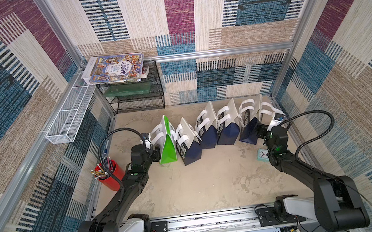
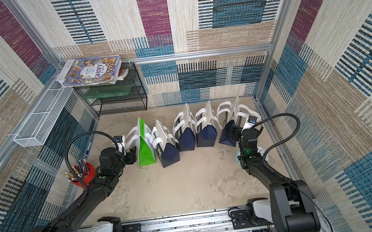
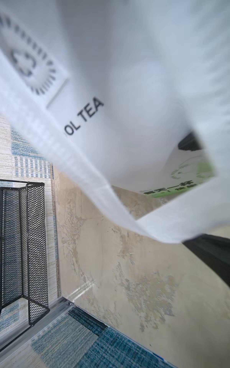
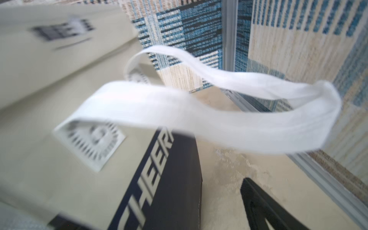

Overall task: Open the takeout bag
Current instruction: Pick up the takeout bag at the center of the board.

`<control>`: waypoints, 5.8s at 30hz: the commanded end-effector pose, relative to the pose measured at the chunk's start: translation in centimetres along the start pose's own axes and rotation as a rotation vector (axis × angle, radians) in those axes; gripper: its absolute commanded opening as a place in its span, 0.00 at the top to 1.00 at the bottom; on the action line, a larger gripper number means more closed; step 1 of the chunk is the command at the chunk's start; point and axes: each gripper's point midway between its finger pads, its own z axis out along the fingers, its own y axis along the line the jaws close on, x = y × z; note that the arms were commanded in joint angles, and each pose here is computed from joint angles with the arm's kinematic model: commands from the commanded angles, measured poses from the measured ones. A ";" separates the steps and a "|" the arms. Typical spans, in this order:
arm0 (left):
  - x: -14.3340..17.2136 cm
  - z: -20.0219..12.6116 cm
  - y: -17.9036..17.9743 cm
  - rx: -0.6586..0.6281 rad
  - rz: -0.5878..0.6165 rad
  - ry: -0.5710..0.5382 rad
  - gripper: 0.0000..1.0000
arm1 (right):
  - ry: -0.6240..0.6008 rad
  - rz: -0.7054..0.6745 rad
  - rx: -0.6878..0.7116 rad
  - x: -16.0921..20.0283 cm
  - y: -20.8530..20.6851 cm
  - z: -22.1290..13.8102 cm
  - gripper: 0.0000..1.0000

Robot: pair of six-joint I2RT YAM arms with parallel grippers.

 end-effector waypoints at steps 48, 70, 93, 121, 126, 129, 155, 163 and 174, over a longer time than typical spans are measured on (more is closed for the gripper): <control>1.8 -10.8 -8.7 0.478 -0.278 0.154 0.49 | 0.083 0.052 -0.611 -9.3 13.2 -16.2 0.04; -1.9 -7.4 -9.5 0.310 -0.243 -0.263 0.30 | -0.143 -0.439 -0.978 -15.7 31.8 -15.5 0.04; -5.0 -5.8 -9.0 0.219 -0.203 -0.456 0.34 | -0.250 -0.517 -1.001 -12.9 35.8 -15.6 0.06; -4.2 -7.3 -7.9 0.207 -0.143 -0.493 0.35 | -0.212 -0.579 -0.973 -9.7 38.2 -15.7 0.07; -4.4 -6.0 -6.1 0.093 -0.265 -0.490 0.38 | -0.217 -0.586 -0.964 -9.7 38.4 -15.8 0.07; -5.2 -5.3 -6.7 0.108 -0.295 -0.500 0.40 | -0.216 -0.591 -0.963 -9.5 38.4 -15.9 0.08; -4.7 -2.9 -8.5 0.134 -0.207 -0.520 0.91 | -0.328 -0.895 -1.057 -4.7 41.2 -18.5 0.06; -3.3 -2.1 -8.4 0.167 -0.243 -0.505 0.73 | -0.370 -0.892 -1.025 -4.3 43.0 -19.7 0.07; -3.7 -1.6 -7.8 0.205 -0.270 -0.511 0.95 | -0.416 -0.861 -1.045 -5.0 43.6 -20.9 0.12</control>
